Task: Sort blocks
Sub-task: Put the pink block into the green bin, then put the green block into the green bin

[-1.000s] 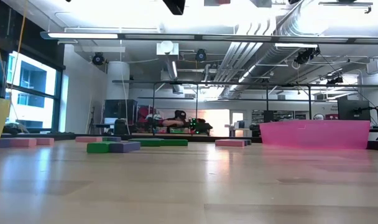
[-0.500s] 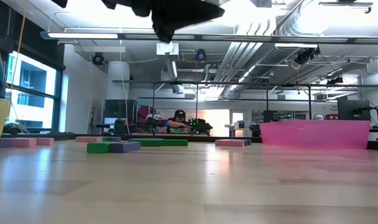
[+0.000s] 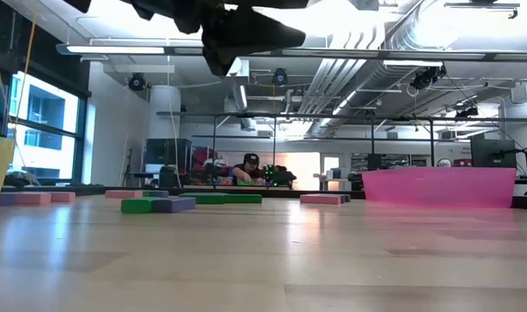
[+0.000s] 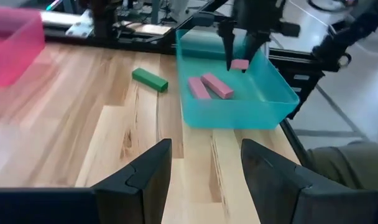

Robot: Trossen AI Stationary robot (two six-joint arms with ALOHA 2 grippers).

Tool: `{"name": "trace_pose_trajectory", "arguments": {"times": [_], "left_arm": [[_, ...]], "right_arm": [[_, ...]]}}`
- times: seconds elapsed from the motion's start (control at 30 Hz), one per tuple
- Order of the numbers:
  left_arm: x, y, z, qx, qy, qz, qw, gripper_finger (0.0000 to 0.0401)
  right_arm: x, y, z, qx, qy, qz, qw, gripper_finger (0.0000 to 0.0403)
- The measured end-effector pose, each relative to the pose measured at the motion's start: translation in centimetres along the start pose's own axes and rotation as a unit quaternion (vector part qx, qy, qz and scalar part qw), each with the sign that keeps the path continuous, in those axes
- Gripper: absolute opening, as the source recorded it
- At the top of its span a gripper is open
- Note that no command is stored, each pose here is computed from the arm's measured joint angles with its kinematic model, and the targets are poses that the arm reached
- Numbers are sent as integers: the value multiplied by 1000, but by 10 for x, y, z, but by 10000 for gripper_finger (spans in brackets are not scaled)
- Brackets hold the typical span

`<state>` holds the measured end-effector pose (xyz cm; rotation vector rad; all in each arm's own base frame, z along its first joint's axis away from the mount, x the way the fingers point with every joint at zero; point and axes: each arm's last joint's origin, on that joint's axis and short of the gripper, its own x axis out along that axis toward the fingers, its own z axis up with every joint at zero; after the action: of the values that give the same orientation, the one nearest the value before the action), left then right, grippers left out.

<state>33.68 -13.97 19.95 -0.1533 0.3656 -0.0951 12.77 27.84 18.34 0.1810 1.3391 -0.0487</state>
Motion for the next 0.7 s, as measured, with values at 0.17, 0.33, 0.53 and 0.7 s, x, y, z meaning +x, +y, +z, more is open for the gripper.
{"name": "trace_pose_trajectory", "arguments": {"times": [0.17, 0.33, 0.53, 0.7], "left_arm": [[-4, 2, -3, -67, 28, 20, 997, 181], [-21, 9, -6, -110, 101, 71, 986, 181], [-63, 13, -6, -132, 177, 161, 962, 181], [-106, 23, -6, -152, 221, 261, 927, 181]], "right_arm": [[4, 2, -4, 31, 39, 3, 999, 141], [4, 2, -5, 25, 64, 9, 998, 142], [-2, 2, 1, 5, 52, 7, 999, 143], [-21, 8, 11, -33, -70, -9, 997, 144]]}}
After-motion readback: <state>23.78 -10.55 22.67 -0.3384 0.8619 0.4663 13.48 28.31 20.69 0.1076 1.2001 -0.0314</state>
